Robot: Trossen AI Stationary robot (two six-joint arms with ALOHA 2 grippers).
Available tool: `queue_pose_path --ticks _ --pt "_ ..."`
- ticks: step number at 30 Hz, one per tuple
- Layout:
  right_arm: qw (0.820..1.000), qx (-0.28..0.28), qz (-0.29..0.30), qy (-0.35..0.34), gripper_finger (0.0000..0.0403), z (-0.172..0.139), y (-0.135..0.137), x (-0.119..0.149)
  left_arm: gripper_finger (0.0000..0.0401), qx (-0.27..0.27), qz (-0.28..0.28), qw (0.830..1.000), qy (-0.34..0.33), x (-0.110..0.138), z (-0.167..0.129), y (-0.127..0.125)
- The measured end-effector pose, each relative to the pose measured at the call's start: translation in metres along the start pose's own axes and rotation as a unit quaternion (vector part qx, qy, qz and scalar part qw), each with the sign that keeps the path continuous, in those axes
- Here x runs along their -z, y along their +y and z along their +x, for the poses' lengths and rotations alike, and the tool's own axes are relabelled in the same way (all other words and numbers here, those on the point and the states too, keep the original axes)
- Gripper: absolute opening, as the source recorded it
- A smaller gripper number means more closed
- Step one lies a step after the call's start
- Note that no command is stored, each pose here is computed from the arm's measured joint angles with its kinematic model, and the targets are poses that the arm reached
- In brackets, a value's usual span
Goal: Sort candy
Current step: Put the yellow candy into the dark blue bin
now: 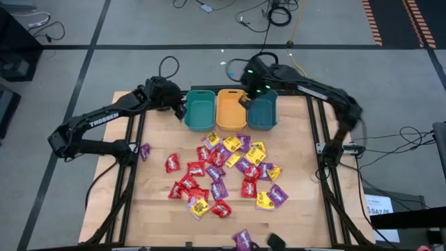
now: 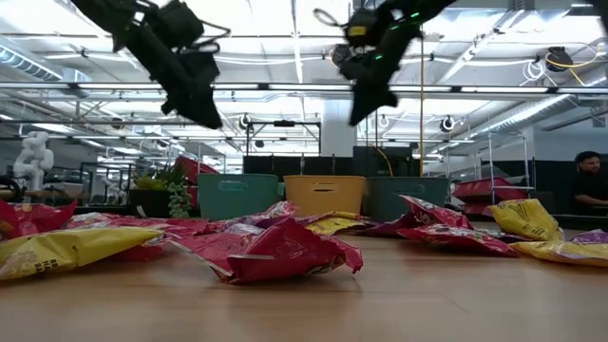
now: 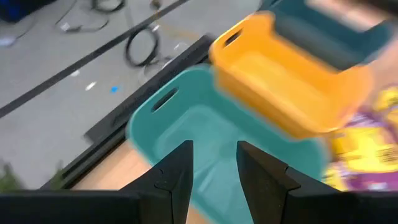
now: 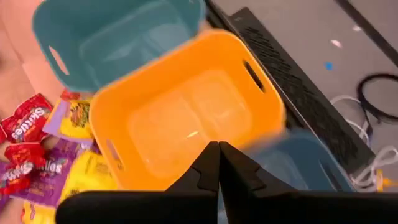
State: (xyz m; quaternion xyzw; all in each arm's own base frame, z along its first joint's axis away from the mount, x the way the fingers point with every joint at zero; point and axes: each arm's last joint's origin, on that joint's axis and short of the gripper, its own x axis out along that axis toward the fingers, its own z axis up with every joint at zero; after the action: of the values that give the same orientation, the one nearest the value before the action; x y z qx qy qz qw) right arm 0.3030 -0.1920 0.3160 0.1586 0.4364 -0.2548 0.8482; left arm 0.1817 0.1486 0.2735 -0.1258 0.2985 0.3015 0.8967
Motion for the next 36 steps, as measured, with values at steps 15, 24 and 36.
queue_pose_path --ticks 15,24,36 --pt "0.989 -0.055 0.096 -0.103 0.0000 -0.111 0.037 0.146 0.0132 0.142 -0.013 0.983 -0.118 0.002 -0.089 -0.055" --pt "0.991 -0.101 0.056 -0.070 0.0000 -0.134 0.074 0.181 0.0132 0.160 0.008 0.978 -0.134 0.015 -0.077 -0.143" --pt "0.993 -0.109 -0.014 -0.045 0.0000 -0.128 0.109 0.194 0.0132 0.268 0.025 0.957 -0.112 0.030 -0.090 -0.179"
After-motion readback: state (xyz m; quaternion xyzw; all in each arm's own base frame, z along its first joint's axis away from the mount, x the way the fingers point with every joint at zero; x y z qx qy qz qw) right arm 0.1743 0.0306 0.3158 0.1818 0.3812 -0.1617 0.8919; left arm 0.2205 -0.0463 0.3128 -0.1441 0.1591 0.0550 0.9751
